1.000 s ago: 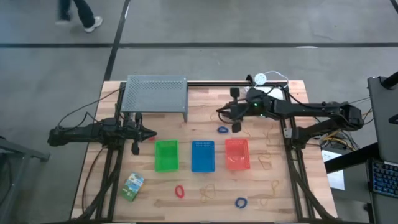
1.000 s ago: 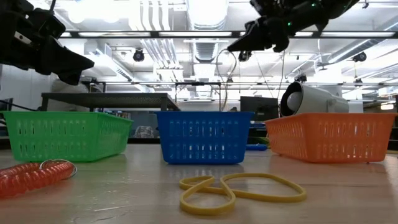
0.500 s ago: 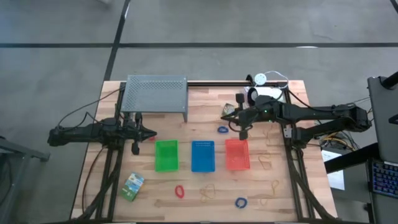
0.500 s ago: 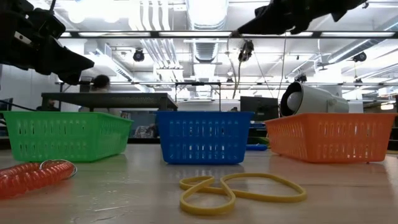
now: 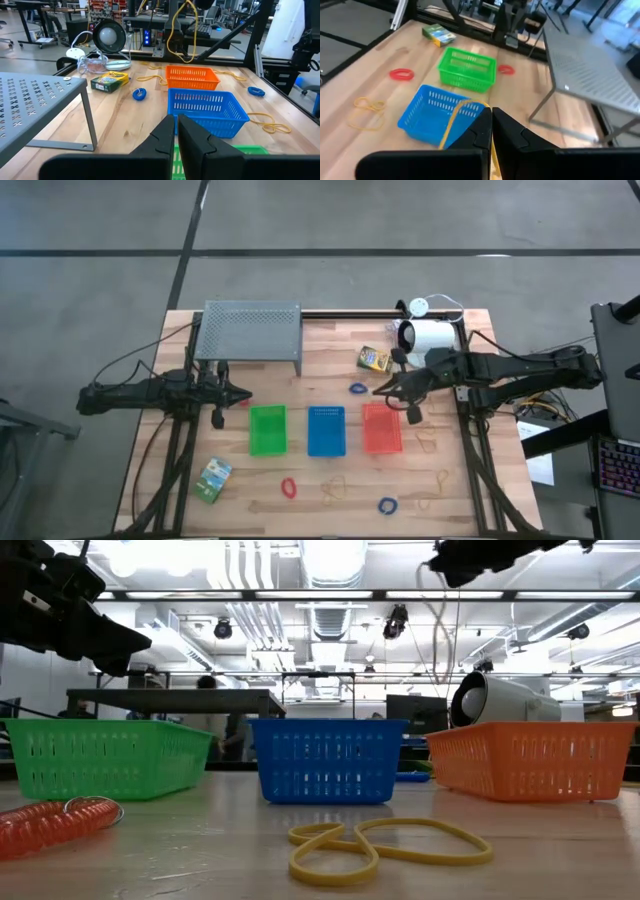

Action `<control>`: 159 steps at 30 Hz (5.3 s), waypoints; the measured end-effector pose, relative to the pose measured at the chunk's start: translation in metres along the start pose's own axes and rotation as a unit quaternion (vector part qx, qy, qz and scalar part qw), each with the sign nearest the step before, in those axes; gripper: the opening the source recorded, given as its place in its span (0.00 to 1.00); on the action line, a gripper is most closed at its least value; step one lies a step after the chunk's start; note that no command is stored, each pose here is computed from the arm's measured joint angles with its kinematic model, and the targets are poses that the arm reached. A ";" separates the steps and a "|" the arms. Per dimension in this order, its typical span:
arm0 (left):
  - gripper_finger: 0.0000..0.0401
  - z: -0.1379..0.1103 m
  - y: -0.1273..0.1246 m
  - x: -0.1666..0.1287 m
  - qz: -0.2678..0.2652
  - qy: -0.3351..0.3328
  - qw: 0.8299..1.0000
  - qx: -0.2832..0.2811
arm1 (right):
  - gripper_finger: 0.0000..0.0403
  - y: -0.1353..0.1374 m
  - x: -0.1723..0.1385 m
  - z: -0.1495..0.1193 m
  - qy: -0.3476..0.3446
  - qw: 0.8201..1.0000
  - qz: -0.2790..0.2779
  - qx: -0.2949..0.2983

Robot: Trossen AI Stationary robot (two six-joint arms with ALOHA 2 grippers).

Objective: Pick & Place Office Desk Supplies
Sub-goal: Put the yellow rubber band into the orange bin

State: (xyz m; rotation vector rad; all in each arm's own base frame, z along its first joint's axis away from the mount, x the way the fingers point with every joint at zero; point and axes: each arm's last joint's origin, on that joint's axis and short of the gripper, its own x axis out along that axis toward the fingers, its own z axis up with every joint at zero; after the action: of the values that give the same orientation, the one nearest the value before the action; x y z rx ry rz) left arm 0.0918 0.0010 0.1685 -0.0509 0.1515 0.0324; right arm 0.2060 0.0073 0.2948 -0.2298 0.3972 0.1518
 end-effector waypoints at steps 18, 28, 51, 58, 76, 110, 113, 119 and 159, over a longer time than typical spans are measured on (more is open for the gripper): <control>0.07 0.000 0.000 0.000 0.000 0.000 1.000 0.000 | 0.02 0.011 0.007 -0.043 0.134 0.983 0.015 0.128; 0.07 0.000 0.000 0.000 0.000 0.000 1.000 0.000 | 0.02 0.016 -0.022 -0.029 0.046 0.995 0.023 0.080; 0.07 0.000 0.000 0.000 0.000 0.000 1.000 0.000 | 0.02 0.031 -0.007 -0.057 0.166 0.969 0.084 0.159; 0.07 0.000 0.000 0.000 0.000 0.000 1.000 0.000 | 0.02 0.033 0.014 -0.068 0.215 0.956 0.083 0.182; 0.07 0.000 0.000 0.000 0.000 0.000 1.000 0.000 | 0.02 0.039 0.065 -0.103 0.334 0.912 0.050 0.232; 0.07 0.000 0.000 0.000 0.000 0.000 1.000 0.000 | 0.17 0.037 0.071 -0.097 0.297 0.913 0.027 0.278; 0.07 0.000 0.000 0.000 0.000 0.000 1.000 0.000 | 0.23 0.037 0.071 -0.097 0.295 0.914 0.027 0.278; 0.07 0.000 0.000 0.000 0.000 0.000 1.000 0.000 | 0.31 0.037 0.071 -0.097 0.296 0.914 0.027 0.277; 0.07 0.000 0.000 0.000 0.000 0.000 1.000 0.000 | 0.23 0.027 -0.038 -0.094 0.348 0.622 -0.390 0.583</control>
State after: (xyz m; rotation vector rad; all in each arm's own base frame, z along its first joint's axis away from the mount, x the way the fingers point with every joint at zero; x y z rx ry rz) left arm 0.0918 0.0010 0.1684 -0.0509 0.1517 0.0323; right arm 0.1318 0.0056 0.2204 0.8990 1.0521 -1.1133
